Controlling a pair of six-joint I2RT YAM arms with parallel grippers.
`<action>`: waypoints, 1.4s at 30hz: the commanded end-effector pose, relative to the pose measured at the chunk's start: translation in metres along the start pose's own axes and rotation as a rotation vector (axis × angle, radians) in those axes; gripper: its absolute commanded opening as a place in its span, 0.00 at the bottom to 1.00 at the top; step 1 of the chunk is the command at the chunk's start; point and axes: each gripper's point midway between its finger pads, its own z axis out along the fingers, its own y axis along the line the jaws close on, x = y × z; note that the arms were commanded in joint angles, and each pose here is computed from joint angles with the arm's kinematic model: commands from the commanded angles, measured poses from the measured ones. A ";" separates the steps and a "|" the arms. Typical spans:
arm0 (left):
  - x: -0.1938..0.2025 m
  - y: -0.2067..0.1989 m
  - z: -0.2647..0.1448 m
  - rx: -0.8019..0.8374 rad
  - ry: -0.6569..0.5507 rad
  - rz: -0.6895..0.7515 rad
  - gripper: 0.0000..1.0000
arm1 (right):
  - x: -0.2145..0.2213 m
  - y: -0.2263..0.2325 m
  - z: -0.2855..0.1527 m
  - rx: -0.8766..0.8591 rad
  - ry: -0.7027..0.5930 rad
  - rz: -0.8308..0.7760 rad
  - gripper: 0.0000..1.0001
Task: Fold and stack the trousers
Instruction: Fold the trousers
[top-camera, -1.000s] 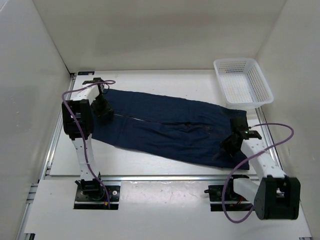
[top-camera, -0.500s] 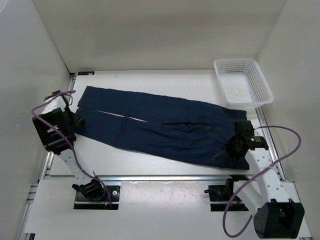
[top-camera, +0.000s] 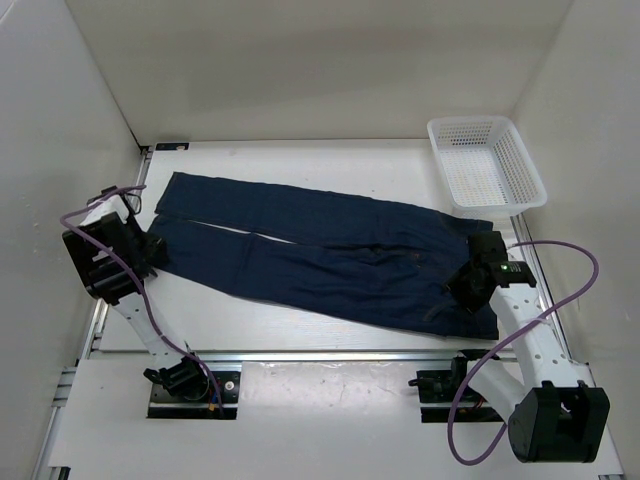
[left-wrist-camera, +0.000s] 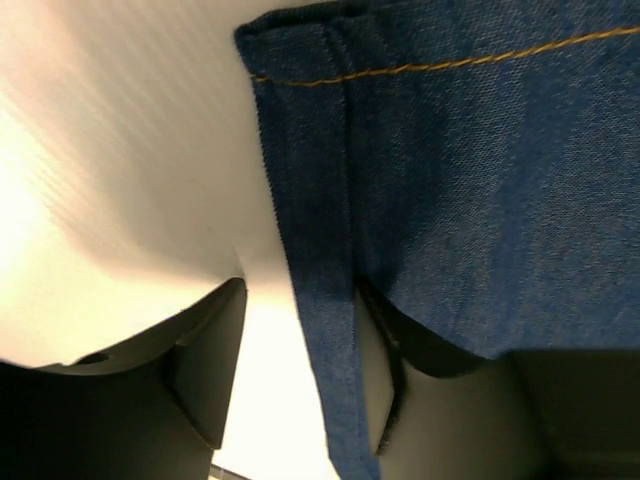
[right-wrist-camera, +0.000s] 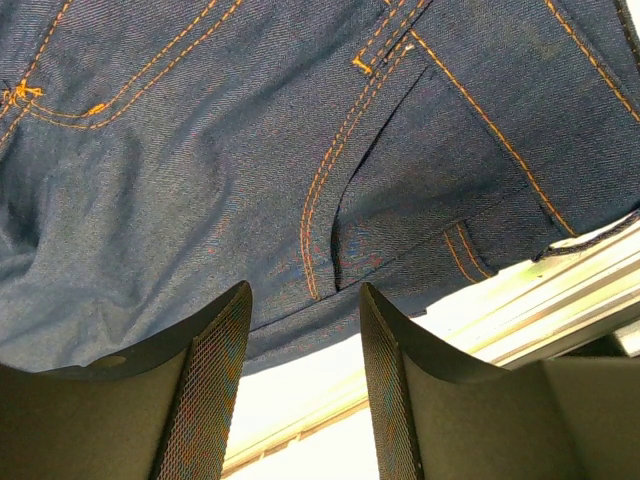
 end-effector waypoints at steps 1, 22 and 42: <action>-0.012 -0.010 0.010 0.010 -0.031 -0.020 0.56 | -0.008 0.010 -0.007 -0.033 -0.018 0.002 0.53; -0.012 -0.015 -0.064 0.111 -0.194 0.043 0.10 | 0.057 -0.024 -0.004 -0.025 0.171 0.122 0.71; 0.004 -0.035 -0.076 0.148 -0.198 0.115 0.10 | 0.080 -0.036 0.022 0.040 0.222 0.314 0.56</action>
